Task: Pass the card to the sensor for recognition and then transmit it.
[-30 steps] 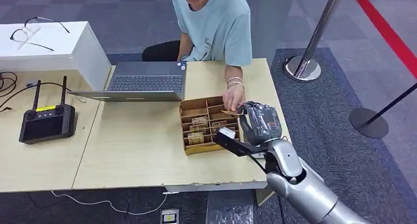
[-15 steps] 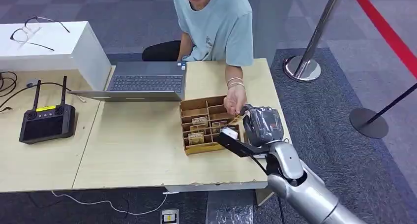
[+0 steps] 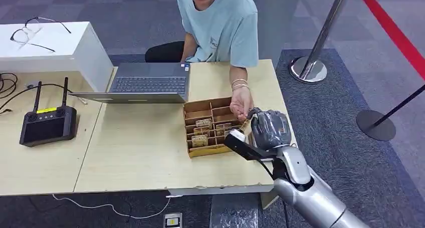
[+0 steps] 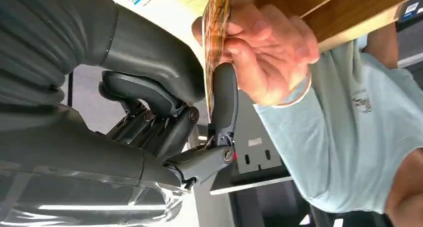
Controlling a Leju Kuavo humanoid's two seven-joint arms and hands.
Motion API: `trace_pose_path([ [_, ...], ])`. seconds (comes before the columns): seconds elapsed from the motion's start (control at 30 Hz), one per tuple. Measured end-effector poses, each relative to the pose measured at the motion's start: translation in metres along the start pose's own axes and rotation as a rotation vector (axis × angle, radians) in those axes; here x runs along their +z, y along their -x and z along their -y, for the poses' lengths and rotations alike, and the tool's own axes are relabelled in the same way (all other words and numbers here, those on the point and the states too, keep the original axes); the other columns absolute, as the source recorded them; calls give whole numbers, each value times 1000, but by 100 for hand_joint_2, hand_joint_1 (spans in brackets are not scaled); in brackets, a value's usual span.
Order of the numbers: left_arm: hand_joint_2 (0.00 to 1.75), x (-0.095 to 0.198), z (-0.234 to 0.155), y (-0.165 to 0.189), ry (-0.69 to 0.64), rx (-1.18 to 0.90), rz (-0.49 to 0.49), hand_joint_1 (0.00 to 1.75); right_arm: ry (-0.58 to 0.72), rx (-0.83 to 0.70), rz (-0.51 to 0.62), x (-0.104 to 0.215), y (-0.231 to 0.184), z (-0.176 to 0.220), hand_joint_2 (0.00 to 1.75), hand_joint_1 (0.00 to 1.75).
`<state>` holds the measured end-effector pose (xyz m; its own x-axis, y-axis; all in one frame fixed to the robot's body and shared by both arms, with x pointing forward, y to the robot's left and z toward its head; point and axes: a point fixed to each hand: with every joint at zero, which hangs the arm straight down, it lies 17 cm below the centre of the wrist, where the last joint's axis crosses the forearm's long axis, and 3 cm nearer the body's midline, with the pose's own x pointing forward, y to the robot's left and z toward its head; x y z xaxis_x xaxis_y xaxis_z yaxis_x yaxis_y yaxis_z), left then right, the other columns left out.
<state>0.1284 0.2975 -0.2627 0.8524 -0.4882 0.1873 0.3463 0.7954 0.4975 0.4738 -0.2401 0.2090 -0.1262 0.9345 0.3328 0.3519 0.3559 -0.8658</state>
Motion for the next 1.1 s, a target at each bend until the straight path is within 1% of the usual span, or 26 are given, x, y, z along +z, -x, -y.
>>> trace_pose_path([
  [0.53,0,0,0,1,-1,1,-5,0,33,-36,-184,13,65,5,175,175],
  [0.63,0,0,0,1,-2,1,-4,0,37,-34,-202,14,73,6,175,175],
  [0.67,175,0,0,1,-2,0,-4,0,38,-35,-208,15,75,6,175,175],
  [0.8,175,0,0,1,-2,-2,-3,0,34,-47,-237,17,85,4,175,175],
  [1.1,175,0,1,0,-1,-2,0,0,14,-120,-267,20,93,-4,175,175],
])
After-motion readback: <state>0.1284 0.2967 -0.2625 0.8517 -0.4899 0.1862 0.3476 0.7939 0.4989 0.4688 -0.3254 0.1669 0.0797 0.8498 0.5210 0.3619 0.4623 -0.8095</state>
